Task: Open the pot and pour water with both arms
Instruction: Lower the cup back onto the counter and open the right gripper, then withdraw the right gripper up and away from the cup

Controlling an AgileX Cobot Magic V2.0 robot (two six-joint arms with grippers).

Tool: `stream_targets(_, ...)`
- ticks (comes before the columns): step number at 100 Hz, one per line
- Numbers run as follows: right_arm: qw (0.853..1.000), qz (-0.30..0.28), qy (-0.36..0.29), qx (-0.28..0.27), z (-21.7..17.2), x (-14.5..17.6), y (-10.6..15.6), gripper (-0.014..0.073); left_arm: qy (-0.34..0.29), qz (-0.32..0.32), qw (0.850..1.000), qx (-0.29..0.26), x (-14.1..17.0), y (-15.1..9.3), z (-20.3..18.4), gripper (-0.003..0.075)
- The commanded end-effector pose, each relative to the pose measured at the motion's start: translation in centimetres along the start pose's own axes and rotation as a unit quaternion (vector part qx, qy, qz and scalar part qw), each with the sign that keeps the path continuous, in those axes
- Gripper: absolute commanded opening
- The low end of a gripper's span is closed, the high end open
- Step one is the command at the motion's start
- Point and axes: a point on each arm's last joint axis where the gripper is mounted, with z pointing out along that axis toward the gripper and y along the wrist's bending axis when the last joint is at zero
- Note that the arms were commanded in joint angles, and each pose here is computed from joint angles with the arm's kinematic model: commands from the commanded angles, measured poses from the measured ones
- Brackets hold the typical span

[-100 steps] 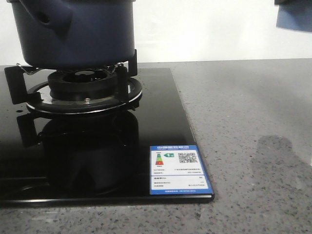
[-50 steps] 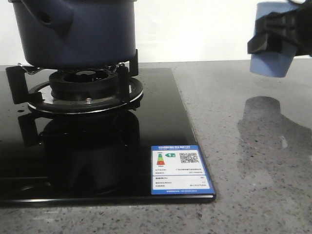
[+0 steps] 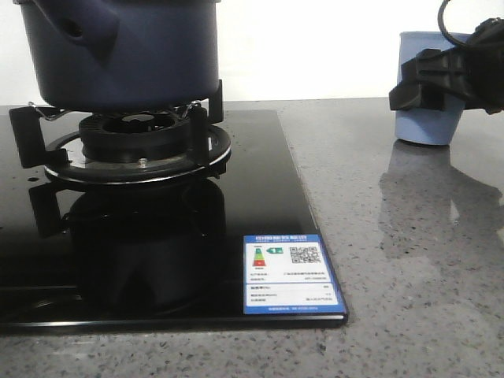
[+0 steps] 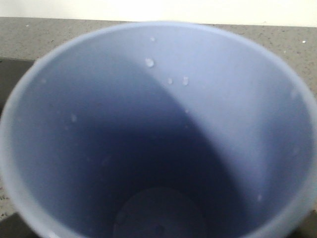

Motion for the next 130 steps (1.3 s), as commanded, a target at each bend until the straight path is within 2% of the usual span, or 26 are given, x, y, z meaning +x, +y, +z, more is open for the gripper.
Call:
stream_targets(1, 0.999, -0.008, -0.049, -0.010, -0.6, -2.0, 0.1, 0.0361, -0.085, 0.000, 0.996, -0.009, -2.9, 0.0, -1.0, 0.0353)
stream_targets(11, 0.999, -0.008, -0.042, -0.005, -0.6, -1.9, 0.0, 0.0463, -0.085, 0.000, 0.996, -0.009, -2.9, 0.0, -1.0, 0.0353)
stream_targets(21, 1.000, -0.008, -0.023, 0.011, -0.9, -1.8, -0.2, 0.0604, -0.085, 0.000, 0.996, -0.009, -2.9, 0.0, -1.0, 0.0353)
stream_targets(28, 1.000, -0.009, -0.008, 0.026, -1.4, -1.9, -0.4, 0.0654, -0.085, 0.000, 0.996, -0.009, -2.9, 0.0, -1.0, 0.0353)
stream_targets(58, 0.993, -0.013, 0.054, 0.104, -5.9, -3.1, -0.3, 0.0653, -0.085, 0.000, 0.996, -0.009, -2.9, 0.0, -1.0, 0.0353)
stream_targets(77, 0.996, -0.023, 0.033, 0.083, -7.9, -3.0, 1.2, 0.0654, -0.089, 0.000, 0.996, -0.010, -3.0, 0.0, -1.1, 0.0353)
stream_targets(96, 0.987, 0.012, 0.101, 0.121, -8.8, -1.8, 0.9, 0.0654, -0.089, 0.000, 0.996, -0.010, -3.0, 0.0, -1.1, 0.0353)
stream_targets(114, 0.993, 0.013, 0.052, 0.101, -11.7, -2.6, 2.1, 0.0654, -0.081, 0.000, 0.997, -0.002, -2.8, -0.3, -1.0, 0.0353)
stream_targets(130, 0.995, 0.028, -0.010, 0.099, -15.7, -3.8, 2.6, 0.0654, -0.072, 0.000, 0.997, 0.035, -2.3, -2.1, -0.6, 0.0353)
